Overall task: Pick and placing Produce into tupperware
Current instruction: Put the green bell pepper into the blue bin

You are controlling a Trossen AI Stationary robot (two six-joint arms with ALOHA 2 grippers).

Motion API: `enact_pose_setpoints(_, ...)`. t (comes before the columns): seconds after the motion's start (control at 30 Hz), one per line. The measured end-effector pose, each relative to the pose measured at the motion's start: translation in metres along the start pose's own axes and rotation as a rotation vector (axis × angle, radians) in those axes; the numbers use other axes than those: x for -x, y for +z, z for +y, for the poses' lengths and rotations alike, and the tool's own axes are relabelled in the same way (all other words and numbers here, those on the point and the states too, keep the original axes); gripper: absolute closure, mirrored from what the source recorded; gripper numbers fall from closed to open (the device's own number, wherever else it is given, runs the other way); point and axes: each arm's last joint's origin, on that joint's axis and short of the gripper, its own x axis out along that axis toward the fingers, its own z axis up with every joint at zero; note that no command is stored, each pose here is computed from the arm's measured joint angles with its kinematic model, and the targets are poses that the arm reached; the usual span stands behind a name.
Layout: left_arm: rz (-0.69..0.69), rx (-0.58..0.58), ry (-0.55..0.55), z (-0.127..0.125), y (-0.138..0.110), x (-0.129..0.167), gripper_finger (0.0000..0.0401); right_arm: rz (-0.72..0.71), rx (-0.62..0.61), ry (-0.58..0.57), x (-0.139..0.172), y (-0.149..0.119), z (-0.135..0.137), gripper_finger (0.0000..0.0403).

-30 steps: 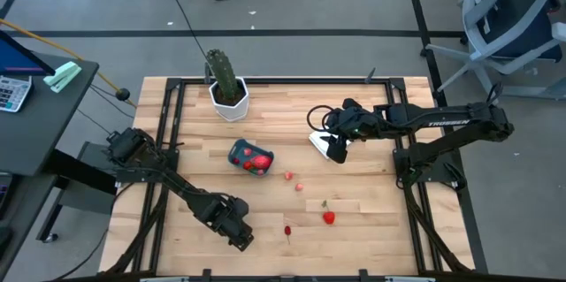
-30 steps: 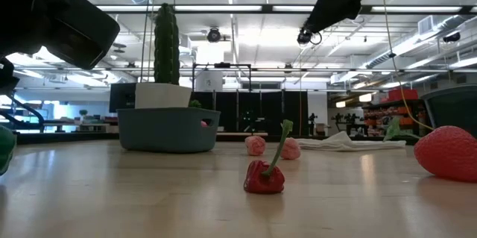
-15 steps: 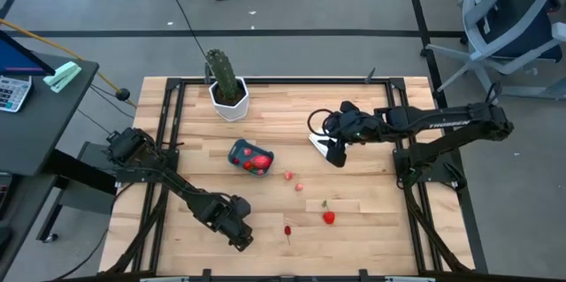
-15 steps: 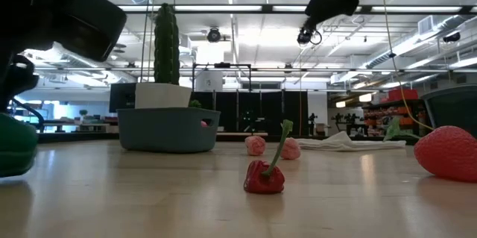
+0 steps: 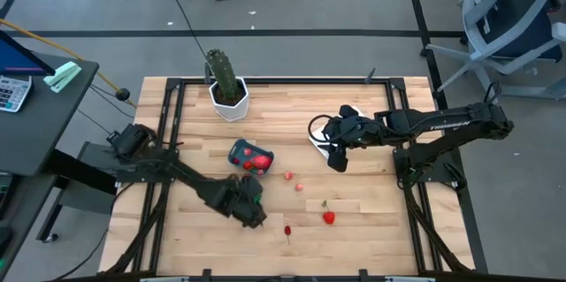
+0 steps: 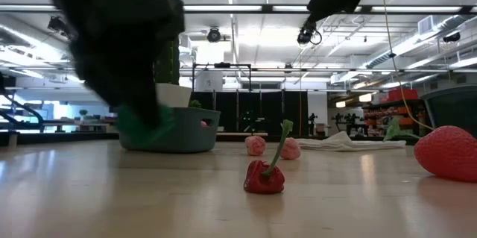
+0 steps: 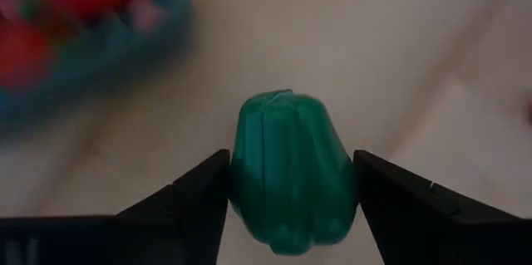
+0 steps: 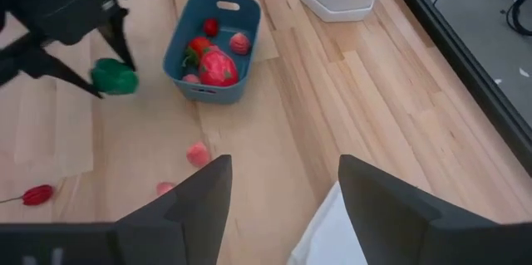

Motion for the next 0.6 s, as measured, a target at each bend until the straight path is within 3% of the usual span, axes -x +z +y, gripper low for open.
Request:
enact_pose_setpoints(0.33, -0.031, -0.035, 0.09, 0.013, 0.047, -0.001, 0.0146, -0.003, 0.003, -0.011, 0.0, 0.0, 0.0, 0.0172)
enact_pose_setpoints(0.6, 0.042, -0.078, 0.224, 0.016, 0.067, 0.03, 0.0156, -0.004, 0.035, -0.016, 0.0, 0.0, 0.0, 0.0172)
